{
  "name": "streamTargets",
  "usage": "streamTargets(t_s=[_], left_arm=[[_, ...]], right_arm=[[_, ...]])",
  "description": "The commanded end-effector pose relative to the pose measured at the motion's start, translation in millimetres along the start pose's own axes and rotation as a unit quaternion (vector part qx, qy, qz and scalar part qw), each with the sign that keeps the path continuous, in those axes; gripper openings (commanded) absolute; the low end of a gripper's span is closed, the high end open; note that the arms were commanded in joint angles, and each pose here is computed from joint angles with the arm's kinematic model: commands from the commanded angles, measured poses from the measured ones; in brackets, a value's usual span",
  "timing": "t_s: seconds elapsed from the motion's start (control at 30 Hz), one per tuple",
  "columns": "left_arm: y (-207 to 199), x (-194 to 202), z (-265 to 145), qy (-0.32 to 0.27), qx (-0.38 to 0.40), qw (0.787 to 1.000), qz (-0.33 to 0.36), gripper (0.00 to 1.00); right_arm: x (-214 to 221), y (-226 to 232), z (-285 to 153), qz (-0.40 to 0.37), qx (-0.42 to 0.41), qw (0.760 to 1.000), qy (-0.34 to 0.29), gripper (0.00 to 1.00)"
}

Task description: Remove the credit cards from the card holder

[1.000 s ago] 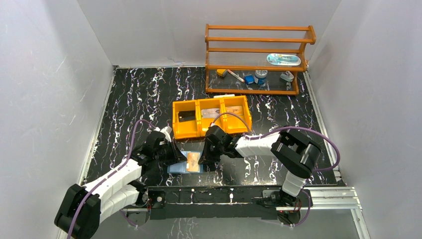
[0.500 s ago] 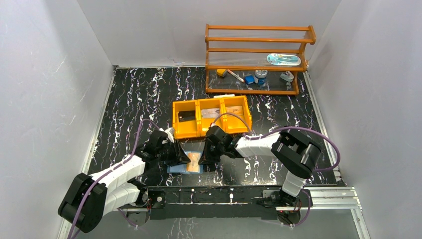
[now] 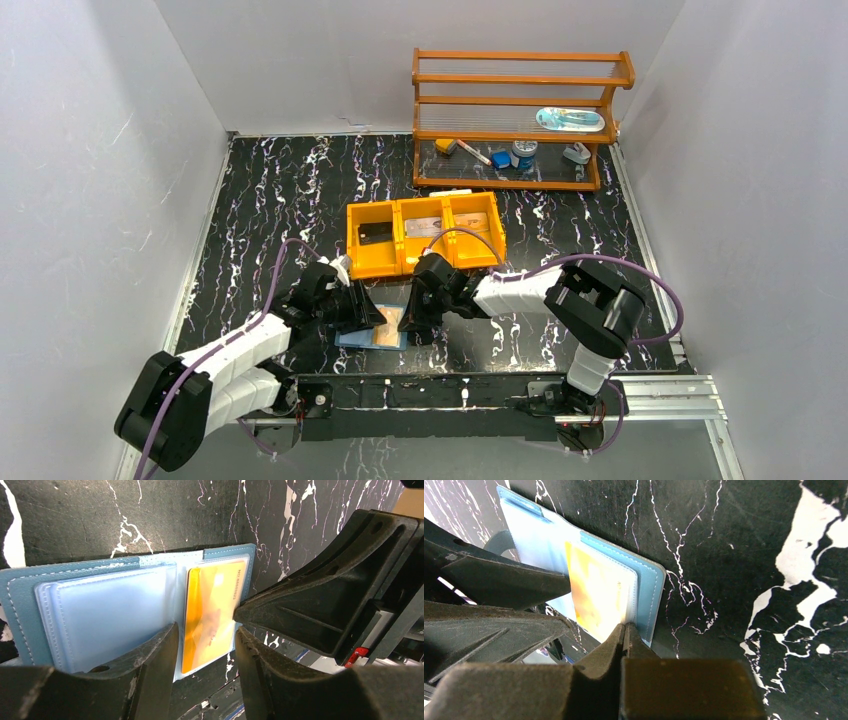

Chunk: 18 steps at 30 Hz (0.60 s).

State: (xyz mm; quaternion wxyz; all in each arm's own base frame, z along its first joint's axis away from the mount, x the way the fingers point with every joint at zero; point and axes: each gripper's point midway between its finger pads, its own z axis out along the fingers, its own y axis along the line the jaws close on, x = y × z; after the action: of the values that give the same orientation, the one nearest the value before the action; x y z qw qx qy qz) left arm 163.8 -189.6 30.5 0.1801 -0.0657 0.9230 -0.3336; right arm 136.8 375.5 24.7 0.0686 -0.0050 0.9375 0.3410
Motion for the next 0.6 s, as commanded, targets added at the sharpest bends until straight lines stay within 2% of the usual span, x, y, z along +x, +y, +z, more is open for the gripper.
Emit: streamTargets(t_s=[0.0, 0.1, 0.17, 0.3, 0.57], left_arm=[[15.0, 4.0, -0.6, 0.005, -0.034, 0.999, 0.008, 0.45], [24.3, 15.6, 1.9, 0.02, -0.042, 0.999, -0.011, 0.44], [28.9, 25.8, 5.4, 0.029, -0.036, 0.998, -0.033, 0.39], [30.1, 45.0, 12.0, 0.049, -0.001, 0.996, -0.07, 0.32], [23.7, 60.6, 14.0, 0.073, 0.058, 0.991, -0.097, 0.21]], right_arm=[[15.4, -29.9, 3.4, 0.005, 0.045, 0.999, 0.022, 0.04], [18.4, -38.2, 9.3, 0.011, 0.055, 0.998, 0.029, 0.04], [19.6, -38.0, 10.4, 0.012, 0.052, 0.998, 0.031, 0.04], [20.7, -37.6, 11.5, 0.015, 0.047, 0.998, 0.035, 0.04], [24.7, -39.8, 12.4, 0.024, 0.038, 0.998, 0.041, 0.04]])
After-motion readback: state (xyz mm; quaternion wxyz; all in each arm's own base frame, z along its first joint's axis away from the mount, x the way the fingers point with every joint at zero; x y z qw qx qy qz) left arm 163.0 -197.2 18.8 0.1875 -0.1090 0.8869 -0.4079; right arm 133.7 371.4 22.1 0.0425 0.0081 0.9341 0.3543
